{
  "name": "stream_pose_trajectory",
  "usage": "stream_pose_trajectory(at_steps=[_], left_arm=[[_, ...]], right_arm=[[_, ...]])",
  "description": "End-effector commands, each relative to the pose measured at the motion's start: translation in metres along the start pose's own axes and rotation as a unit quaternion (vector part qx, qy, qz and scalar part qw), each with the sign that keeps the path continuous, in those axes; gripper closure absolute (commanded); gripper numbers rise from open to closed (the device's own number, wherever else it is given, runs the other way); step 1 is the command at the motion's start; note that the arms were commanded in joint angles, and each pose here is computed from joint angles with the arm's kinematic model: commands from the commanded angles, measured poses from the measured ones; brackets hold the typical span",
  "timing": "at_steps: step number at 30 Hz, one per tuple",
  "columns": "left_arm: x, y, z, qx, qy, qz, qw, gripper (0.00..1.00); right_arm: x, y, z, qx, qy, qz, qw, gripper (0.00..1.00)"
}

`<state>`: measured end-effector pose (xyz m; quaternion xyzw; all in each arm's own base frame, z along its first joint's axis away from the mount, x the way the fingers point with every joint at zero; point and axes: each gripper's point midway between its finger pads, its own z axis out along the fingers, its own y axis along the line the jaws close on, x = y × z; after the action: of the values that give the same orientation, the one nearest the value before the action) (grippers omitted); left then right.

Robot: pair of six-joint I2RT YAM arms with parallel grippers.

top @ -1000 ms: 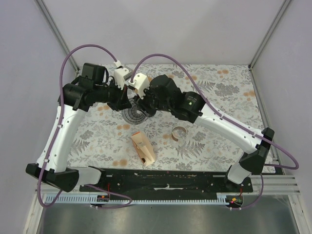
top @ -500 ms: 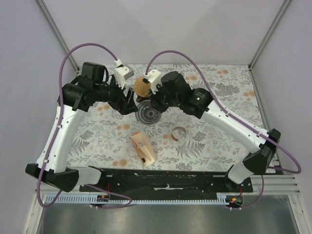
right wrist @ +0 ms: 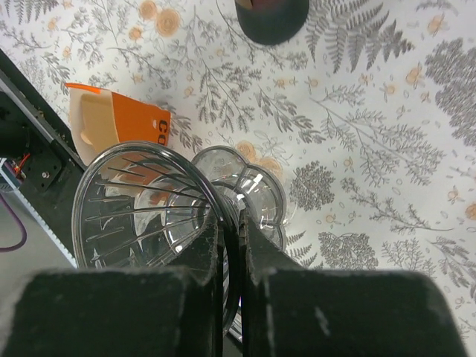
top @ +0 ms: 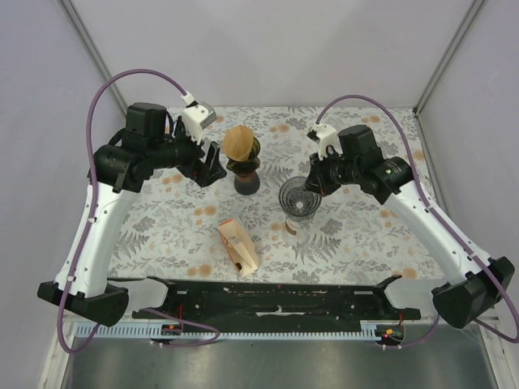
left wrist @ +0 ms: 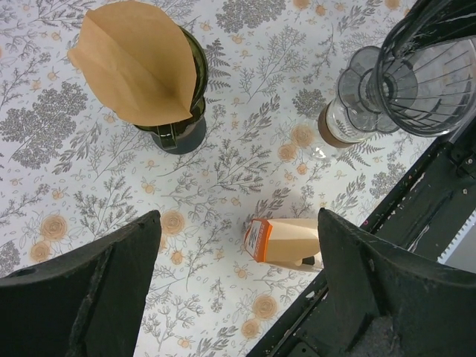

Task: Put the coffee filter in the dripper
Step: Place the coffee dripper in the dripper holder.

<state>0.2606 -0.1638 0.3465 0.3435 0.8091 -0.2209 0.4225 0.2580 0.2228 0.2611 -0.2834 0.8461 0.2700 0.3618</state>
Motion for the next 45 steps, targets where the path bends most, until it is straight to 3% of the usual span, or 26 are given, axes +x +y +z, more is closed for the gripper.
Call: stream_pose_trajectory(at_steps=[1, 22, 23, 27, 31, 35, 41, 45], left_arm=[[-0.007, 0.001, -0.004, -0.007, -0.020, 0.003, 1.000, 0.09], [0.001, 0.001, -0.004, -0.012, -0.013, 0.008, 1.000, 0.08], [0.001, 0.002, -0.004, -0.012, -0.013, 0.009, 1.000, 0.08], [0.002, 0.001, -0.003, -0.009, -0.010, 0.010, 1.000, 0.07], [0.006, 0.004, -0.001, -0.014, -0.004, 0.010, 1.000, 0.07], [0.011, 0.005, -0.001, -0.016, 0.004, 0.013, 1.000, 0.07], [0.024, 0.020, 0.001, -0.054, 0.024, 0.007, 0.998, 0.07], [0.032, 0.029, 0.002, -0.066, 0.028, -0.009, 0.997, 0.07]], right_arm=[[0.014, -0.005, 0.015, -0.038, 0.031, 0.025, 0.998, 1.00], [0.048, -0.028, 0.042, -0.059, 0.082, 0.077, 0.992, 1.00], [0.049, -0.028, 0.043, -0.061, 0.082, 0.074, 0.992, 0.98], [0.045, -0.023, 0.042, -0.074, 0.077, 0.068, 0.992, 0.60], [0.027, -0.022, 0.030, -0.065, 0.054, 0.053, 0.995, 0.40], [-0.004, -0.026, 0.010, -0.033, 0.016, 0.012, 0.999, 0.33], [-0.059, -0.028, -0.027, 0.061, -0.077, -0.030, 0.995, 0.34], [-0.068, 0.052, -0.027, 0.000, -0.153, -0.144, 0.978, 0.37]])
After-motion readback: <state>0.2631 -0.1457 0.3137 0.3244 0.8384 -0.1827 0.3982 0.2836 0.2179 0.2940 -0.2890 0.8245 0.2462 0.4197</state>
